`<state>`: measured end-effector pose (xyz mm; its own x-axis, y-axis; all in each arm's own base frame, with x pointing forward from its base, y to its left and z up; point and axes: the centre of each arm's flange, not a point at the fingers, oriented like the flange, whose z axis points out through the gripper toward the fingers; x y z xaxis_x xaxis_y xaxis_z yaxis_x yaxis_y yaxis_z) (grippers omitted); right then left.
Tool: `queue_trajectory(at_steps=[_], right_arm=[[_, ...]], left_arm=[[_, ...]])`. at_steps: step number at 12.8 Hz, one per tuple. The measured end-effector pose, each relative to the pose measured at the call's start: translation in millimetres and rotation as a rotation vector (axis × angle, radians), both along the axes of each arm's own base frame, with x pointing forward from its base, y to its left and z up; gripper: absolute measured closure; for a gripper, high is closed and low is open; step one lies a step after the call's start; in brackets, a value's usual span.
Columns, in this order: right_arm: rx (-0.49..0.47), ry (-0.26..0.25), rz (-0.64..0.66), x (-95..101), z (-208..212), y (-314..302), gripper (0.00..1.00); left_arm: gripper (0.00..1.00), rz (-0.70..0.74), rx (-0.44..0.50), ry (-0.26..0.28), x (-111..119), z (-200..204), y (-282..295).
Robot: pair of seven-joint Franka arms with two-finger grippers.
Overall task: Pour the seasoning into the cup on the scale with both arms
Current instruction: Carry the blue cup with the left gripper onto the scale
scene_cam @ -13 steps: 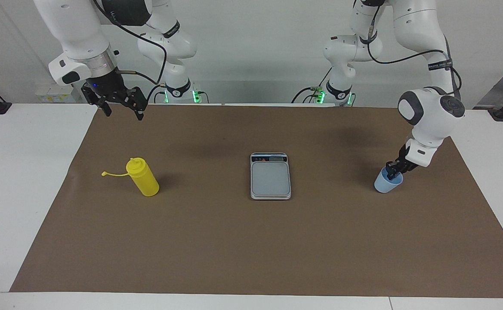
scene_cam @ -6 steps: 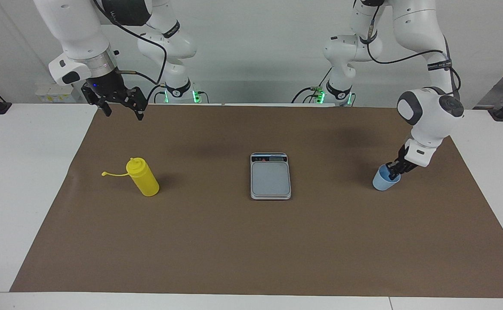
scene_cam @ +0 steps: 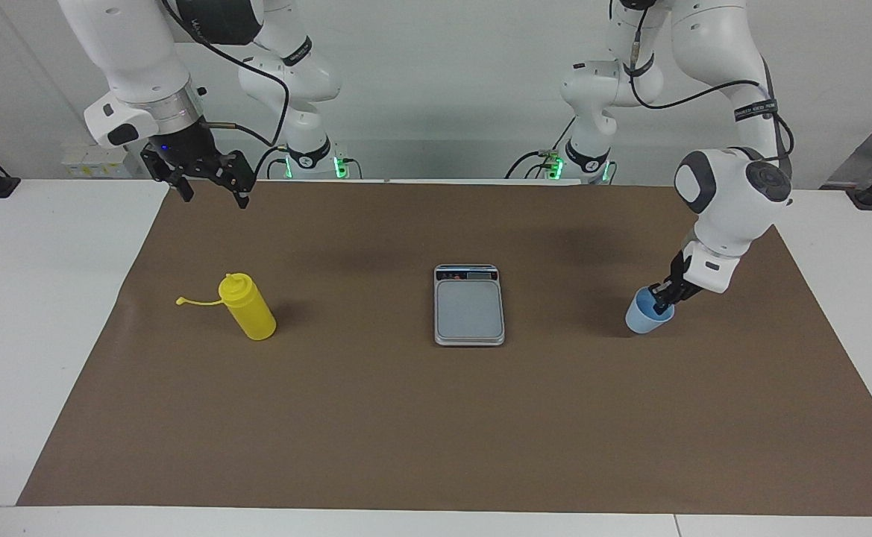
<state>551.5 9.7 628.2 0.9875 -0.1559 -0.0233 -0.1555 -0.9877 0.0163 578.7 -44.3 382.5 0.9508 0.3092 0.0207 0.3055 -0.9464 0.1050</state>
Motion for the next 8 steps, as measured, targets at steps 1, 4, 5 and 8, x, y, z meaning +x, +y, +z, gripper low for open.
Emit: queue_trajectory(at_steps=[1, 4, 5, 8], right_arm=[[0.0, 0.0, 0.0, 0.0, 0.0, 0.0, 0.0], [0.0, 0.0, 0.0, 0.0, 0.0, 0.0, 0.0], [0.0, 0.0, 0.0, 0.0, 0.0, 0.0, 0.0], [0.0, 0.0, 0.0, 0.0, 0.0, 0.0, 0.0]], left_arm=[[0.96, 0.034, -0.001, 0.011, 2.2, 7.1, -16.6], [0.96, 0.119, 0.074, 0.041, -0.8, 23.4, -70.5], [0.96, 0.155, 0.093, 0.044, -4.8, 26.9, -93.3], [0.96, 0.249, 0.102, 0.047, -11.3, 37.6, -140.3]])
